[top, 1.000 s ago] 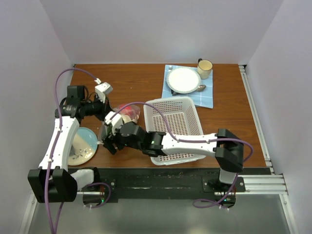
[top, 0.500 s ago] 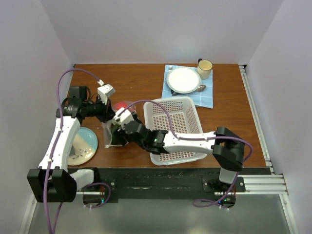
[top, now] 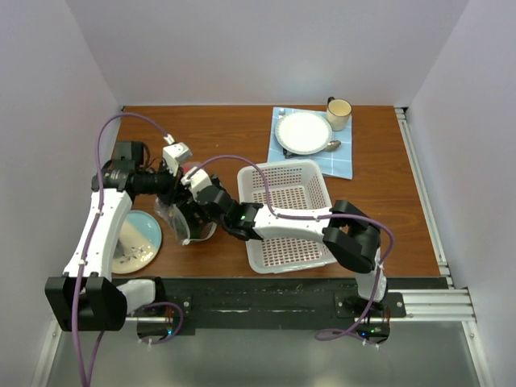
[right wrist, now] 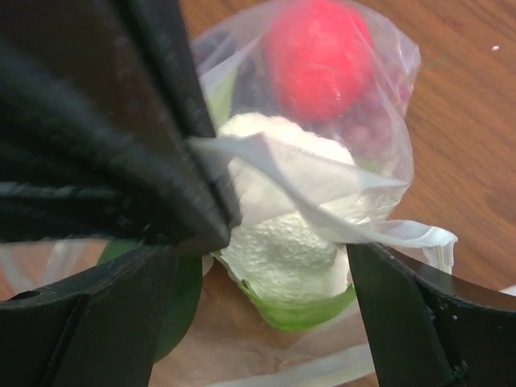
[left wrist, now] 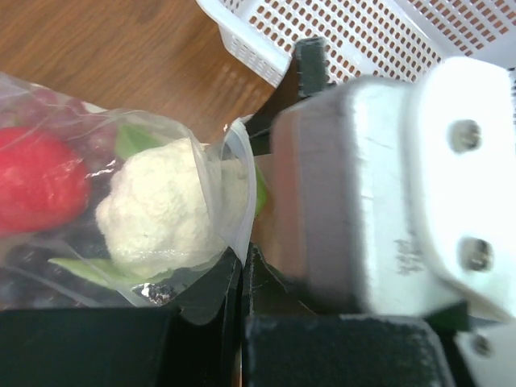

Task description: Open the zip-top bag and remove the fake food

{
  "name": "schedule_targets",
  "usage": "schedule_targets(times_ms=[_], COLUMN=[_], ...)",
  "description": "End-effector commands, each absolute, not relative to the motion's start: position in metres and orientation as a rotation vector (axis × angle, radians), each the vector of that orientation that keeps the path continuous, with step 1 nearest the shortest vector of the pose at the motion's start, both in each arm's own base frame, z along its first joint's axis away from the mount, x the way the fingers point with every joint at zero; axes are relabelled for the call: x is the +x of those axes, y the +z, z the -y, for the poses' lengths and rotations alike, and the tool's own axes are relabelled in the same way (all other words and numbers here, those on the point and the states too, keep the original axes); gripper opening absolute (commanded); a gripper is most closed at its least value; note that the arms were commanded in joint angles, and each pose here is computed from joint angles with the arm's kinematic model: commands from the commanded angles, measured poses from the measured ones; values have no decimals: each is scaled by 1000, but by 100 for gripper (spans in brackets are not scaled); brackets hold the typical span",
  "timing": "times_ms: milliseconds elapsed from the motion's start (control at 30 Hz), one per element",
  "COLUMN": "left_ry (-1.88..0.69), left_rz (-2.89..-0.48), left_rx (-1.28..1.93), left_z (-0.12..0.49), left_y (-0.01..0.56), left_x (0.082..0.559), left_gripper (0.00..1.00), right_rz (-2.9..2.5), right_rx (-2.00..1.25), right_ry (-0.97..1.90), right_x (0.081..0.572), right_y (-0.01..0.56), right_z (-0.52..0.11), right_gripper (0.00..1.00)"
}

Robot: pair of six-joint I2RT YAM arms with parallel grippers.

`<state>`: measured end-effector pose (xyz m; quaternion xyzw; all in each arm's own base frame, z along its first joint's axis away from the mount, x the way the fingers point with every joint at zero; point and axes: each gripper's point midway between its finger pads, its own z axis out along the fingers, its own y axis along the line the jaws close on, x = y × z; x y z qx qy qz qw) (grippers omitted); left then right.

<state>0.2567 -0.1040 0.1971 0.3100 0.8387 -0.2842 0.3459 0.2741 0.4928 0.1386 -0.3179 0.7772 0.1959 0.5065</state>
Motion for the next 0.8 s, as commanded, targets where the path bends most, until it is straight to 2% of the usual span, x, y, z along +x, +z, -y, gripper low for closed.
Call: schedule_targets(times_ms=[0, 33, 67, 133, 167, 300, 367, 433, 567, 600, 767], left_ry=[-788, -788, -783, -707, -676, -637, -627, -577, -525, -553, -540], left_rz=[-2112, -2117, -2127, -2131, -2124, -2037, -2055, -2125, -2260, -2320, -2416], left_rx=[833, 829, 817, 801, 794, 617, 565, 519, 467, 466, 578], left_z=[113, 113, 112, 104, 100, 50, 30, 11, -6, -2, 24], left_y=[211, 210, 210, 217, 223, 285, 288, 260, 185, 159, 112], left_x=[262, 264, 266, 283, 289, 340, 355, 370, 381, 377, 360], left_gripper=[12, 25, 47, 69, 75, 80, 80, 80, 71, 70, 66], right_rz=[-1899, -1896, -1899, -1907, -1911, -1904, -1900, -1898, -1880, -1874, -1870], right_rx=[-764, -765, -773, -775, -778, -764, -758, -750, -737, -738, -739], right_ry=[566, 573, 570, 561, 563, 590, 597, 599, 612, 615, 597], right_x=[270, 270, 269, 268, 267, 262, 261, 261, 261, 261, 268], right_y=[130, 127, 121, 110, 107, 103, 103, 103, 106, 107, 102], right_z=[-506, -508, -507, -504, -504, -497, -495, -493, -493, -494, -504], right_gripper=[90, 90, 90, 89, 89, 88, 88, 88, 88, 88, 88])
